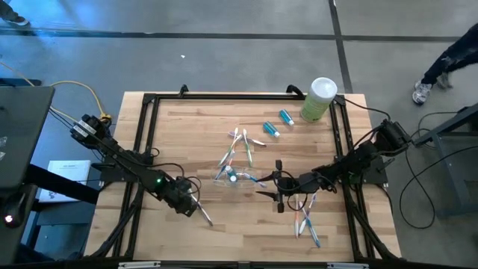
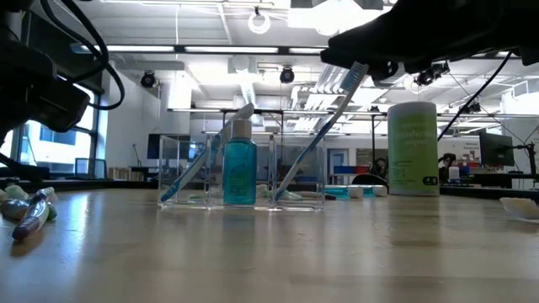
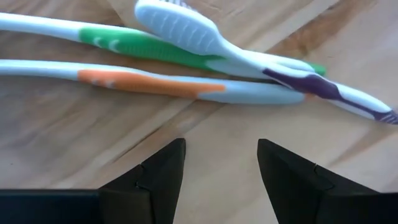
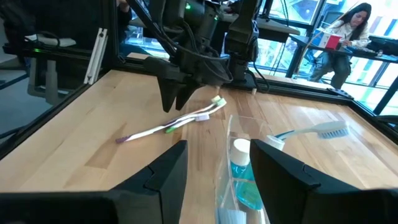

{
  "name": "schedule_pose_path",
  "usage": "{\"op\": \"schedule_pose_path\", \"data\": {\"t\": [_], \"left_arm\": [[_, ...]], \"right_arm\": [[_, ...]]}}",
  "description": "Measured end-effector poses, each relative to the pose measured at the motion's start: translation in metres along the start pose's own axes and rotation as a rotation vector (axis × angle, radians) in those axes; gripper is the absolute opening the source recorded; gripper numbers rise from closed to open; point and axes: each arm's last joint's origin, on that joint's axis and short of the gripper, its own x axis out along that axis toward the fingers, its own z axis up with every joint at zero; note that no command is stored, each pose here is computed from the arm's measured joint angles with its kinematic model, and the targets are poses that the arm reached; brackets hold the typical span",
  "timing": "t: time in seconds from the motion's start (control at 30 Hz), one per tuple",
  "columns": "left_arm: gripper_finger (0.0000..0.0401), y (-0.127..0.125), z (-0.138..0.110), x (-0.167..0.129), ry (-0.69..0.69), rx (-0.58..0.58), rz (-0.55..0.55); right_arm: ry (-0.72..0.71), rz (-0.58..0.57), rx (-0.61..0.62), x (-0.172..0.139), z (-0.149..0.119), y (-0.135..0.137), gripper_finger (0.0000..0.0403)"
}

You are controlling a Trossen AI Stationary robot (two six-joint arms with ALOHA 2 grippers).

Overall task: Pick & Place toothbrushing station
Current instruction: Put the green toothbrush into the right side of the transparent organizer

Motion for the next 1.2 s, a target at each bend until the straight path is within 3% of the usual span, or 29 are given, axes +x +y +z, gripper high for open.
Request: {"op": "schedule_pose_path", "data": {"t": [0.23, 0.43, 0.73, 0.9, 1.2], "left_arm": [[0.02, 0.001, 0.005, 0.0, 0.011, 0.131, 0.01], [0.02, 0.001, 0.013, 0.0, 0.027, 0.174, 0.011], [0.02, 0.0, 0.016, 0.001, 0.039, 0.501, -0.012], [0.02, -0.007, 0.013, 0.002, -0.006, 0.638, -0.085], [0.02, -0.035, 0.012, -0.006, -0.117, 0.789, -0.331]], "right_arm": [[0.003, -0.001, -0.001, 0.0, 0.0, 0.0, 0.0166], [0.003, -0.001, -0.001, 0.0, 0.0, 0.0, 0.0166], [0.011, -0.001, -0.005, 0.0, -0.001, 0.0, 0.0166], [0.012, -0.001, -0.005, 0.0, -0.001, 0.0, 0.0166], [0.021, -0.005, -0.003, 0.001, -0.002, -0.002, 0.0166]]}}
